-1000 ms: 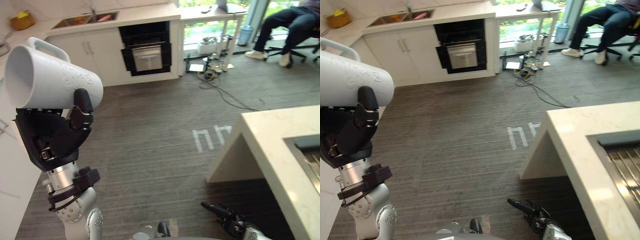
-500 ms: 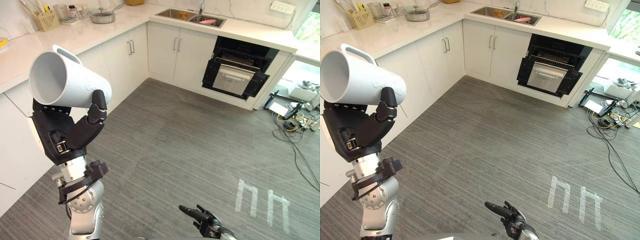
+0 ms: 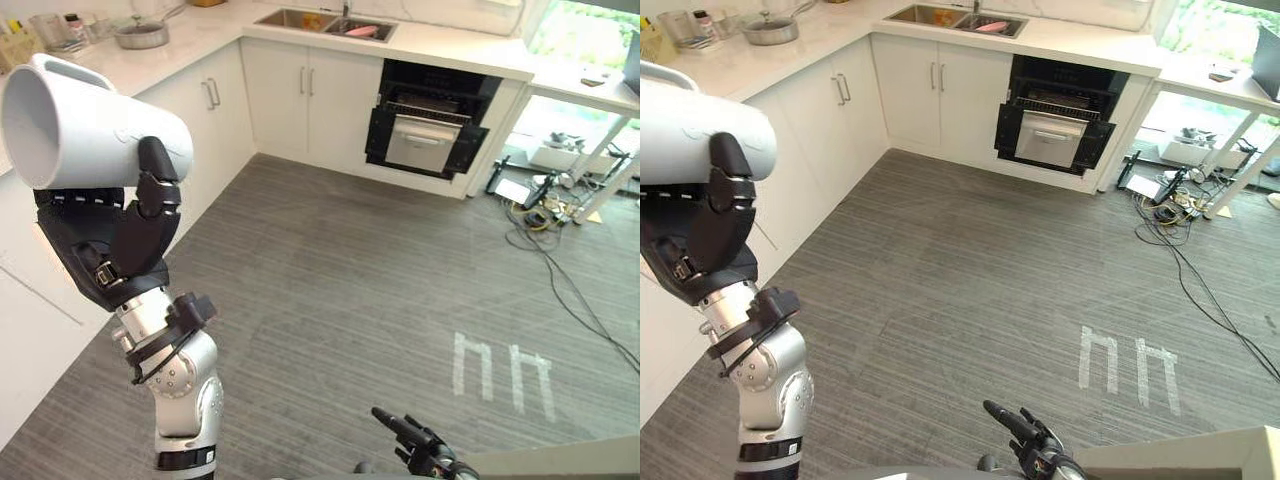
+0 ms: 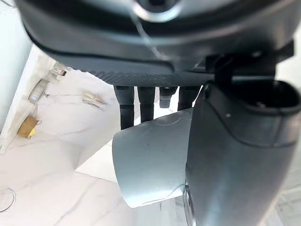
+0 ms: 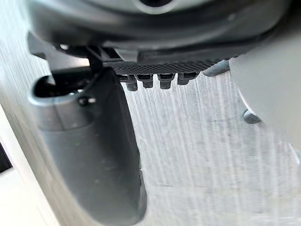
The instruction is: Walk over to the sink, pick up the cup, carry it to the dishwasher, place the cup inside the dishwasher, then close the dishwasher door
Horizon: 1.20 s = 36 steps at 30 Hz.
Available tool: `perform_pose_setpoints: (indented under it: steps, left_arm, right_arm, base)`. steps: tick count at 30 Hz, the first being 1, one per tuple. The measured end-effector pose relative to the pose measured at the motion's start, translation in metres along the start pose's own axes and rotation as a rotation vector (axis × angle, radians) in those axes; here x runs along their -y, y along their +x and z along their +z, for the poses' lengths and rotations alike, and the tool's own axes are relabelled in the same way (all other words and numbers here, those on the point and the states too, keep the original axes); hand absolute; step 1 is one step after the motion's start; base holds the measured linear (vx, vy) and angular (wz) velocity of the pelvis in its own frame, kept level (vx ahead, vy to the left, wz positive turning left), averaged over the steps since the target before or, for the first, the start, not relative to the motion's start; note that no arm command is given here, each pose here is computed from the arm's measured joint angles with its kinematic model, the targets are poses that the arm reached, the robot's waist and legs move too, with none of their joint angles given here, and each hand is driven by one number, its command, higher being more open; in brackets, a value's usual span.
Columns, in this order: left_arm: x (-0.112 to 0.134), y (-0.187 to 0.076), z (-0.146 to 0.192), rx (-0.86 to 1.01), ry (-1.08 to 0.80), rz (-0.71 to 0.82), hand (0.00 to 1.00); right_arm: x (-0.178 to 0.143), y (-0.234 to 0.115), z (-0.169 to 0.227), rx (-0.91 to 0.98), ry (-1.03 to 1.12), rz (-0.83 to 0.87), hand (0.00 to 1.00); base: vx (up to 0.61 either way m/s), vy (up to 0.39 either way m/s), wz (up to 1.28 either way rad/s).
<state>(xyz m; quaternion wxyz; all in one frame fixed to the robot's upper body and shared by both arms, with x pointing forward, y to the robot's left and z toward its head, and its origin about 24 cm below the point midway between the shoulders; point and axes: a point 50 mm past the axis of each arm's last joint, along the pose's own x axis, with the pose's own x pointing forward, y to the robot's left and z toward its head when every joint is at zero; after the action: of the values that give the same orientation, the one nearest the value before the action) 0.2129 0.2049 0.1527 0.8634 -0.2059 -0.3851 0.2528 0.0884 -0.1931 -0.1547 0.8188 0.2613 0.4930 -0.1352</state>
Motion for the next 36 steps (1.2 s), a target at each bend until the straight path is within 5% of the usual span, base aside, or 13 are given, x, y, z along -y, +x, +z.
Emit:
perform_pose_setpoints:
  steps: [9, 25, 36]
  left_arm:
    - [-0.033, -0.006, -0.013, -0.105, 0.056, 0.178, 0.0]
    - [-0.041, -0.014, -0.013, -0.132, 0.091, 0.188, 0.0]
    - [-0.071, -0.025, 0.014, -0.044, 0.371, 0.214, 0.0]
  right_arm:
    - [0.017, -0.002, -0.008, -0.069, 0.004, -0.06, 1.0]
    - [0.024, -0.005, -0.012, -0.103, 0.003, -0.083, 1.0]
    - [0.029, -0.006, 0.007, -0.127, -0.332, 0.017, 1.0]
  base:
    - [-0.01, -0.037, 0.2]
    - [-0.03, -0.018, 0.01]
    - [0.08, 0.018, 0.0]
